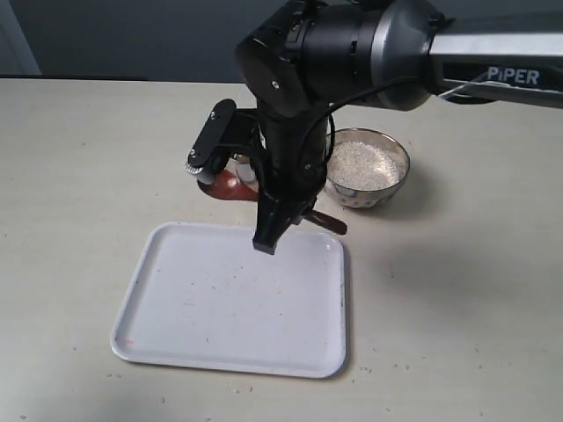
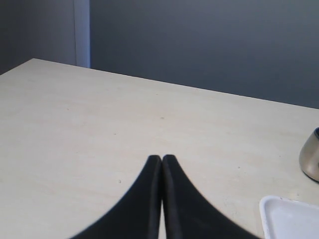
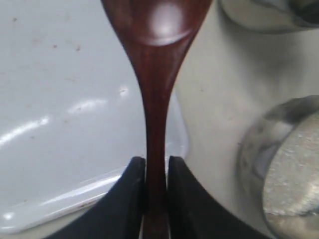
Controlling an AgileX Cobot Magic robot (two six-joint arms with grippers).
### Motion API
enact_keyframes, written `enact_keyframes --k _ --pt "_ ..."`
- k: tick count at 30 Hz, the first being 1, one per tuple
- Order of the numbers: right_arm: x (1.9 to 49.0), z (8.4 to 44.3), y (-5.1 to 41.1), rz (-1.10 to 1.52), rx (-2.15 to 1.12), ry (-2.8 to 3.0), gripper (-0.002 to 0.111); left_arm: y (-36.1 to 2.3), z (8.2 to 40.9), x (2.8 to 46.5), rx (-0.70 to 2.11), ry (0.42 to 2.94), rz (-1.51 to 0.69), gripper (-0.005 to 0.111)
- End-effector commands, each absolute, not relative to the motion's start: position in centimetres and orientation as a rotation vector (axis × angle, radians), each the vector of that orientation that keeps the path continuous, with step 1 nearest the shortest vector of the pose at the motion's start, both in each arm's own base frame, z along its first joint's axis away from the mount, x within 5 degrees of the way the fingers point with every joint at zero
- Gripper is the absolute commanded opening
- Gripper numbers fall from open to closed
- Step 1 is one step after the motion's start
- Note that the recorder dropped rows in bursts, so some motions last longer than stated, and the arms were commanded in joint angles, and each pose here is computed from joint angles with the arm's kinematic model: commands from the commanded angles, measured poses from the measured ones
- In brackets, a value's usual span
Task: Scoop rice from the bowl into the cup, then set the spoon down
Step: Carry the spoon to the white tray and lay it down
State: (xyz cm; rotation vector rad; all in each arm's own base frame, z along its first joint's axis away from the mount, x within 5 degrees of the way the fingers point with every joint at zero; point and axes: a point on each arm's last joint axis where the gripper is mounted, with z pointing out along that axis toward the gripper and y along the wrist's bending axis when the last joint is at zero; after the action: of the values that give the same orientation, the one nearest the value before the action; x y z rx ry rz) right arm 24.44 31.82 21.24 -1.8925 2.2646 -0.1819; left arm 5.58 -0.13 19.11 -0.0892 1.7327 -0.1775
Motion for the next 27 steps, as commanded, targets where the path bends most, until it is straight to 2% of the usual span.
enact_keyframes --k 1,5,16,27 --pt "23.1 20.9 32.0 0.007 -2.053 2.271 -0.001 -0.1 19.2 5.6 -0.088 1.72 -0.179 0.001" --pt "22.5 20.0 32.7 0.161 -2.09 2.288 -0.001 -0.1 19.2 5.6 -0.088 1.72 -0.179 0.001" --pt "22.0 15.8 32.3 0.146 -2.164 2.402 -0.001 -0.1 19.2 5.6 -0.088 1.72 -0.179 0.001" --pt "21.4 14.9 33.0 0.321 -2.057 2.452 -0.001 -0.1 19.2 5.6 -0.088 1.722 -0.179 0.001"
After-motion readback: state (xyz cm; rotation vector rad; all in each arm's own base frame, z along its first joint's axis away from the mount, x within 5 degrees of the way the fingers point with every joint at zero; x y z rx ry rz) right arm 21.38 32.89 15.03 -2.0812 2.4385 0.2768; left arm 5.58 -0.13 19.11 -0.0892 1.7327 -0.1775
